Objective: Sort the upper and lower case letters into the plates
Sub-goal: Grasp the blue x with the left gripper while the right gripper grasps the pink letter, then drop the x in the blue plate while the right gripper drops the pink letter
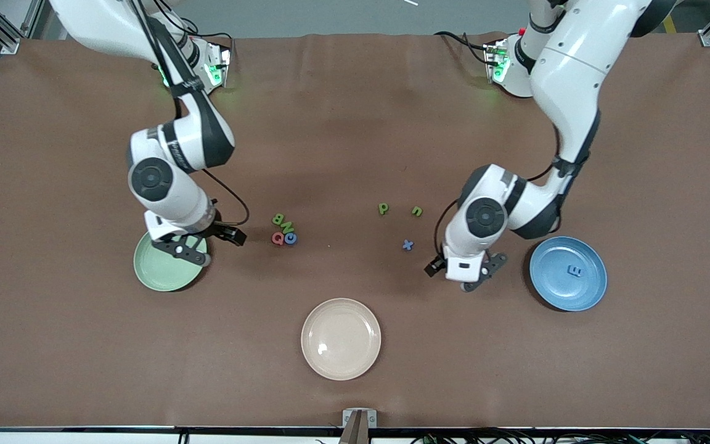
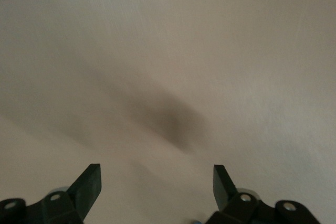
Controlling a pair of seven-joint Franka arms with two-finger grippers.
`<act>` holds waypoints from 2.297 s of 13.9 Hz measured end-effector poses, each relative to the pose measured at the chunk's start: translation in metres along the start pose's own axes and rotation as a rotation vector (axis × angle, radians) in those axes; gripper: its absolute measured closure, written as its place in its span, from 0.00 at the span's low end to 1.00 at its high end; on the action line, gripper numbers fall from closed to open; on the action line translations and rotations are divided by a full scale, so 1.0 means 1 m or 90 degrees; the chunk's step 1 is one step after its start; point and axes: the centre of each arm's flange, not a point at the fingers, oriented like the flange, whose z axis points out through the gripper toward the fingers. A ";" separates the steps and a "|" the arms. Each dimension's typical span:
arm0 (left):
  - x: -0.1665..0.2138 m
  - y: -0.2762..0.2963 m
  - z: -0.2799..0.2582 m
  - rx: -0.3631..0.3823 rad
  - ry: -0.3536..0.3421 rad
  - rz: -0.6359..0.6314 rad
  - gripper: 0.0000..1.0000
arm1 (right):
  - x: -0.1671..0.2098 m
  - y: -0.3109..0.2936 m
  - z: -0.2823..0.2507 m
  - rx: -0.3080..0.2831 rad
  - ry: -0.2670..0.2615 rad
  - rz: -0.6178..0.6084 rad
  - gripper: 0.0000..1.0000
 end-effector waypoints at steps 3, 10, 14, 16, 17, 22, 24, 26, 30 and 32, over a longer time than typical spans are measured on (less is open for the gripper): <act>-0.034 0.017 0.012 0.003 -0.003 -0.078 0.14 | -0.021 -0.028 0.038 0.005 0.010 0.019 0.02; -0.071 0.024 0.030 0.018 -0.006 -0.179 0.24 | -0.049 -0.060 0.092 0.019 0.031 0.036 0.02; -0.072 0.025 0.032 0.017 -0.006 -0.196 0.49 | -0.051 -0.062 0.102 0.023 0.035 0.037 0.01; -0.071 0.026 0.030 0.014 -0.006 -0.197 0.71 | -0.053 -0.063 0.108 0.020 0.034 0.035 0.01; -0.071 0.026 0.030 0.013 -0.006 -0.197 0.73 | -0.055 -0.064 0.110 0.018 0.033 0.033 0.01; -0.048 0.030 0.010 -0.010 0.005 -0.190 0.73 | -0.069 -0.073 0.113 0.011 0.027 0.022 0.03; -0.005 0.021 -0.022 -0.027 0.018 -0.163 0.73 | -0.072 -0.076 0.112 0.009 0.027 0.021 0.08; 0.052 -0.005 -0.048 -0.015 0.025 -0.125 0.73 | -0.073 -0.076 0.111 0.010 0.027 0.019 0.15; 0.149 -0.071 -0.045 0.026 0.038 -0.068 0.73 | -0.072 -0.076 0.108 0.009 0.027 0.018 0.37; 0.179 -0.096 -0.046 0.048 0.043 -0.048 0.73 | -0.072 -0.075 0.107 0.006 0.024 0.019 0.55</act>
